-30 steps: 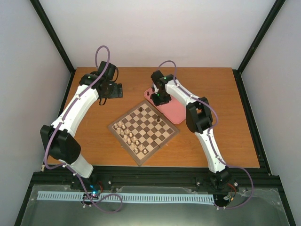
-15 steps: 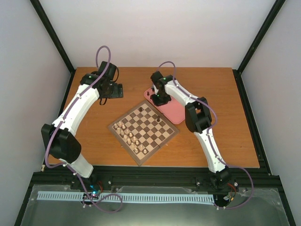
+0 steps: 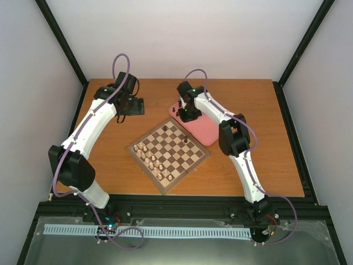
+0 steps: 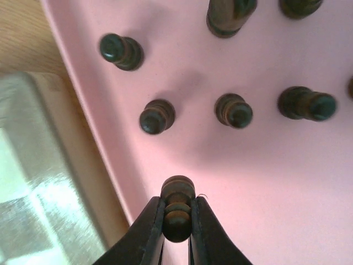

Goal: Set up the chess pieces on the board
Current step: Pick up the chess piece from the storage box, then place the chess piece on the chessboard.

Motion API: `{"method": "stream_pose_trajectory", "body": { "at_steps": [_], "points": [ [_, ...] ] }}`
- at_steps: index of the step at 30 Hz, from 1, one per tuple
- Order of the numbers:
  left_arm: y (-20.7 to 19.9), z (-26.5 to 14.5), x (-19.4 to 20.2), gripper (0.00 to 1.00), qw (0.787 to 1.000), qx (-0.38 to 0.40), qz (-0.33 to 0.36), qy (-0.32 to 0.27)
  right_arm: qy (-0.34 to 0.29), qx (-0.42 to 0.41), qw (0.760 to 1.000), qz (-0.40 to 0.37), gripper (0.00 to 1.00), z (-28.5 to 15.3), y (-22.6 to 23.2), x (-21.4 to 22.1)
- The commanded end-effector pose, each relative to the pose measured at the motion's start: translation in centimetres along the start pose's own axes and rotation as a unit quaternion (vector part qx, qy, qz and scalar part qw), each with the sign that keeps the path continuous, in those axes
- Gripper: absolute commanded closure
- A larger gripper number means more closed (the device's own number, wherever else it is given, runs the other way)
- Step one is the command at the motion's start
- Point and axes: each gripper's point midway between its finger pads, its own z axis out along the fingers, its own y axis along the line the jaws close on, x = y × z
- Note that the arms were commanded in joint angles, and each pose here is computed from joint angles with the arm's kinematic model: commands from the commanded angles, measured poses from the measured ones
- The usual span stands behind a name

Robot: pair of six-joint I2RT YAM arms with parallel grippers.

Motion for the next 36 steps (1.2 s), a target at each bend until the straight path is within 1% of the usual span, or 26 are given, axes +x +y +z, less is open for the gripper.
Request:
{"method": "stream_pose_trajectory", "body": {
  "at_steps": [1,5,8,14,18,28,36],
  "points": [
    [0.2,-0.2,-0.3,0.00,1.000,0.001,0.002,-0.003,-0.058,0.001,0.998,-0.017,0.91,-6.5,1.2,-1.4],
    [0.1,-0.1,-0.2,0.00,1.000,0.004,0.000,-0.003,-0.061,-0.002,0.998,-0.034,0.91,-8.0,2.9,-0.5],
    [0.1,-0.1,-0.1,0.00,1.000,0.007,-0.001,-0.003,-0.046,-0.009,0.997,-0.055,0.91,-8.0,5.0,1.0],
    [0.1,-0.4,-0.1,0.00,1.000,0.010,-0.002,-0.006,-0.029,-0.032,0.993,-0.109,0.91,-7.7,10.6,3.4],
    [0.1,-0.6,0.0,0.00,1.000,0.013,0.000,-0.007,-0.013,-0.035,0.991,-0.129,0.91,-7.1,12.5,4.8],
    [0.2,-0.8,0.5,0.00,1.000,0.015,-0.002,-0.006,0.018,-0.029,0.992,-0.125,0.91,-5.1,12.1,6.4],
    [0.3,-0.8,0.2,0.00,1.000,0.011,-0.004,-0.009,0.003,-0.038,0.993,-0.112,0.91,-4.4,11.2,4.5]
  ]
}}
